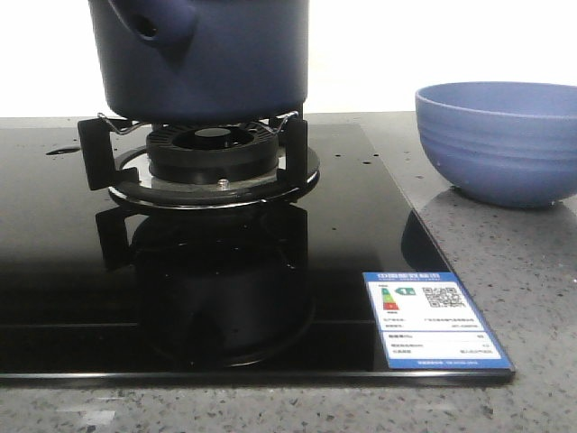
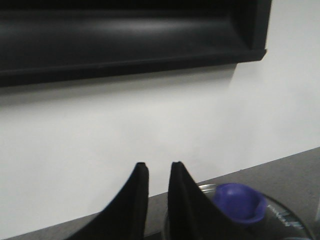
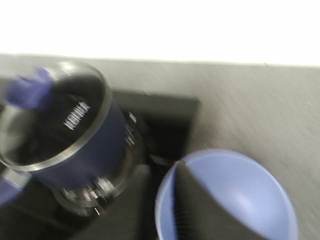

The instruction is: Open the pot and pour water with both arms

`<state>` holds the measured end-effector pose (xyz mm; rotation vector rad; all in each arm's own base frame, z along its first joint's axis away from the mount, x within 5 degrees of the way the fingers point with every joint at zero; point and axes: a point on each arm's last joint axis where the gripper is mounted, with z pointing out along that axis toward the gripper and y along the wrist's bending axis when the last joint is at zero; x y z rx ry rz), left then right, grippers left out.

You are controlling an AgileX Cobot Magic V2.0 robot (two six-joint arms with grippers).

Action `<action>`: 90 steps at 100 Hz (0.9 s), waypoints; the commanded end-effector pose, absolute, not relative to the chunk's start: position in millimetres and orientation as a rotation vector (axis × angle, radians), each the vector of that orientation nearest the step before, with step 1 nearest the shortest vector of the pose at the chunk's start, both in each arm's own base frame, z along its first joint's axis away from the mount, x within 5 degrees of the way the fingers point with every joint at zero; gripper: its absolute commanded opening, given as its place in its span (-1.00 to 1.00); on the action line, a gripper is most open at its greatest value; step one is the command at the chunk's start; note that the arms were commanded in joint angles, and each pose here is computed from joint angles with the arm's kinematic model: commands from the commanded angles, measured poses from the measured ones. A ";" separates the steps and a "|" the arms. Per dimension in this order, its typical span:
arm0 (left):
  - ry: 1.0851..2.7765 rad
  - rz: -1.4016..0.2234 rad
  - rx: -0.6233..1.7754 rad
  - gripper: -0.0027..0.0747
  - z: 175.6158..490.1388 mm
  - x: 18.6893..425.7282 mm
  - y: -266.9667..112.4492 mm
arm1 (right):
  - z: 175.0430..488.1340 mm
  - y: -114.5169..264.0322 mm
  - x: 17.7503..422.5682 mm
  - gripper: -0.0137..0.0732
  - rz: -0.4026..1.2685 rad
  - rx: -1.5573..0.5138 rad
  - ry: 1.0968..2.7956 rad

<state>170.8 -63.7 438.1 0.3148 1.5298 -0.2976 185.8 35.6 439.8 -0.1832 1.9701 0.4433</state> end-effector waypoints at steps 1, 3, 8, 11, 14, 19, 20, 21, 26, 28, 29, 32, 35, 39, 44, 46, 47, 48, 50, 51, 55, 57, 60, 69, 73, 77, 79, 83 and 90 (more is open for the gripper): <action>1.460 -0.242 0.245 -0.98 447.7 152.6 -45.3 | 443.3 32.5 178.2 -0.82 0.424 -0.148 1.769; 1.462 -0.227 0.231 -0.98 443.9 150.8 -42.0 | 438.3 31.6 176.1 -0.82 0.417 -0.136 1.752; 1.432 -0.199 0.191 -0.98 437.6 137.4 -33.0 | 425.5 28.8 169.3 -0.82 0.366 -0.139 1.710; 1.426 -0.185 0.170 -0.98 428.8 131.5 -28.9 | 417.7 26.9 164.3 -0.82 0.340 -0.131 1.687; 1.401 -0.170 0.144 -0.98 422.9 124.0 -24.5 | 409.3 25.2 158.6 -0.82 0.319 -0.121 1.667; 1.376 -0.153 0.121 -0.98 409.2 110.8 -19.6 | 390.8 22.1 145.4 -0.83 0.272 -0.113 1.645; 1.363 -0.151 0.116 -0.98 408.2 105.9 -18.4 | 388.9 21.2 143.8 -0.83 0.256 -0.115 1.638; 1.368 -0.151 0.111 -0.98 402.7 105.1 -17.8 | 386.4 20.9 142.1 -0.83 0.251 -0.114 1.636; 1.362 -0.159 0.093 -0.98 386.0 92.5 -15.2 | 367.2 18.7 127.5 -0.83 0.213 -0.112 1.629; 1.362 -0.165 0.089 -0.98 378.6 87.6 -14.5 | 362.7 17.9 124.0 -0.83 0.205 -0.108 1.624; 1.352 -0.165 0.088 -0.98 377.0 83.5 -13.8 | 358.0 17.5 120.4 -0.83 0.200 -0.105 1.622; 1.362 -0.165 0.089 -0.98 363.7 78.5 -13.1 | 348.5 16.7 113.6 -0.83 0.194 -0.097 1.619; 1.361 -0.166 0.088 -0.98 354.0 72.9 -12.3 | 339.5 16.2 106.9 -0.83 0.189 -0.091 1.615; 1.357 -0.166 0.087 -0.98 340.0 65.3 -11.1 | 326.3 15.5 97.9 -0.83 0.183 -0.085 1.610; 1.348 -0.177 0.079 -0.98 325.6 57.4 -10.0 | 312.4 14.7 88.9 -0.83 0.176 -0.077 1.601; 1.344 -0.180 0.077 -0.98 320.0 54.5 -9.5 | 307.0 14.3 85.5 -0.83 0.173 -0.073 1.596; 1.343 -0.182 0.076 -0.98 318.2 53.6 -9.4 | 303.4 14.3 83.4 -0.83 0.173 -0.074 1.595; 1.332 -0.183 0.075 -0.98 316.9 51.0 -9.0 | 301.9 14.1 82.4 -0.83 0.171 -0.072 1.593; 1.327 -0.187 0.072 -0.98 312.2 48.4 -8.7 | 297.3 14.0 79.6 -0.83 0.170 -0.071 1.589; 1.330 -0.189 0.070 -0.98 309.0 48.2 -8.6 | 296.0 13.8 78.7 -0.83 0.168 -0.069 1.587; 1.313 -0.191 0.068 -0.98 302.8 43.4 -7.9 | 288.4 13.7 74.2 -0.83 0.167 -0.068 1.580; 1.307 -0.192 0.068 -0.98 299.4 41.5 -7.6 | 285.3 13.6 72.4 -0.83 0.166 -0.067 1.576; 1.303 -0.192 0.069 -0.98 294.6 39.5 -7.4 | 282.1 13.6 70.2 -0.83 0.165 -0.068 1.571; 1.277 -0.196 0.071 -0.98 288.7 33.0 -6.8 | 276.6 13.6 65.6 -0.83 0.165 -0.069 1.558; 1.269 -0.196 0.071 -0.98 287.4 31.5 -6.6 | 274.9 13.8 64.8 -0.83 0.166 -0.070 1.558; 1.264 -0.196 0.070 -0.98 286.3 30.9 -6.4 | 273.7 13.6 65.0 -0.83 0.167 -0.067 1.559; 1.264 -0.196 0.070 -0.98 286.3 30.9 -6.4 | 273.1 13.6 65.1 -0.83 0.168 -0.065 1.561; 1.264 -0.196 0.070 -0.98 286.3 30.9 -6.4 | 272.0 14.0 65.2 -0.83 0.173 -0.066 1.566; 1.264 -0.196 0.070 -0.98 286.3 30.9 -6.4 | 272.0 13.9 65.2 -0.83 0.173 -0.066 1.566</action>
